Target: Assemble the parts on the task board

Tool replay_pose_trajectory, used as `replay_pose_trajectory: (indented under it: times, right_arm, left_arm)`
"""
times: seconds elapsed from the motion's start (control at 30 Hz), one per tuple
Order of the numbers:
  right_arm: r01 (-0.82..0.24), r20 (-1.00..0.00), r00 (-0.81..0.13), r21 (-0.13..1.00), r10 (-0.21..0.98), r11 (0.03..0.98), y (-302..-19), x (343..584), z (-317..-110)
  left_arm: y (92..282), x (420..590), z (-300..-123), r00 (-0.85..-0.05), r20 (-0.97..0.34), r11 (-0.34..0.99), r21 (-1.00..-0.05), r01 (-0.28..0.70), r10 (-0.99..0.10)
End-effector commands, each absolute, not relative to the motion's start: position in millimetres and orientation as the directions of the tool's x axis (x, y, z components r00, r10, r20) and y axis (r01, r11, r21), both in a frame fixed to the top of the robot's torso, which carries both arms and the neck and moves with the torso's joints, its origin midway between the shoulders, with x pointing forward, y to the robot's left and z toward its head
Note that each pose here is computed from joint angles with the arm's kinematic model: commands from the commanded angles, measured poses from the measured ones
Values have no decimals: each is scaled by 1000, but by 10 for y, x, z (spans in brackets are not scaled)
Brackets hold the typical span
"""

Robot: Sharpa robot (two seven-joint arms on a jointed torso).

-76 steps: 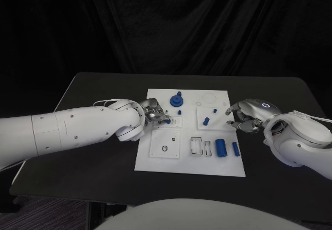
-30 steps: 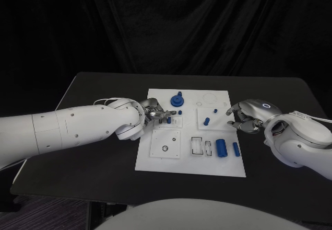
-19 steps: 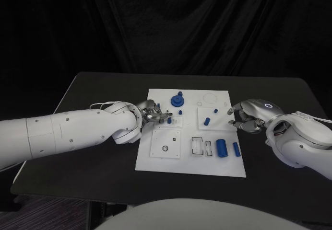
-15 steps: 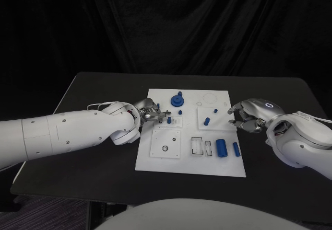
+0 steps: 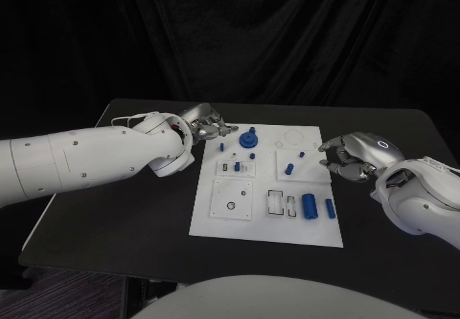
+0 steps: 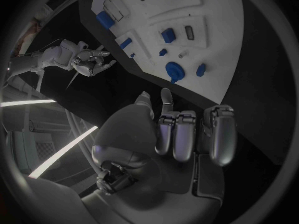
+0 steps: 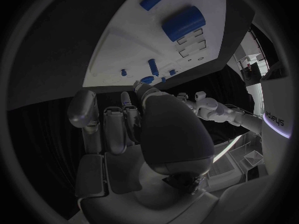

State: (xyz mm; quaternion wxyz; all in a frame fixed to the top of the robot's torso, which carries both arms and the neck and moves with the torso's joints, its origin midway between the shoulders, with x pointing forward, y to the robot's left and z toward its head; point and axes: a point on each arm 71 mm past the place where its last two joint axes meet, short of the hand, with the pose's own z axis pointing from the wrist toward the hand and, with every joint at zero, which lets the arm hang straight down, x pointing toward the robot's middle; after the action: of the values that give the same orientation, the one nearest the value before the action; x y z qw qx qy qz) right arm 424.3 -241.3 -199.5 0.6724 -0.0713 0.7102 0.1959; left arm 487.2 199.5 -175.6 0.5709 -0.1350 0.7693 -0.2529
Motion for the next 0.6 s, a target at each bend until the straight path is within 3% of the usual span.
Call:
replay_pose_trajectory:
  times: [0.03, 0.2, 0.6]
  right_arm:
    - [-379, -982, -60, 191, 182, 906, -2408, 4235, -1976]
    - [-379, -982, -62, 190, 179, 906, -2399, 4238, -1979]
    - [-384, -982, -61, 190, 181, 903, -2393, 4238, -1978]
  left_arm:
    - [1957, 4925, -1757, -417, -815, 866, -486, 117, -401]
    - [1981, 5051, -1767, -461, -816, 893, -440, 101, -350]
    - [2074, 5405, -1820, -465, -828, 931, -364, 24, -312]
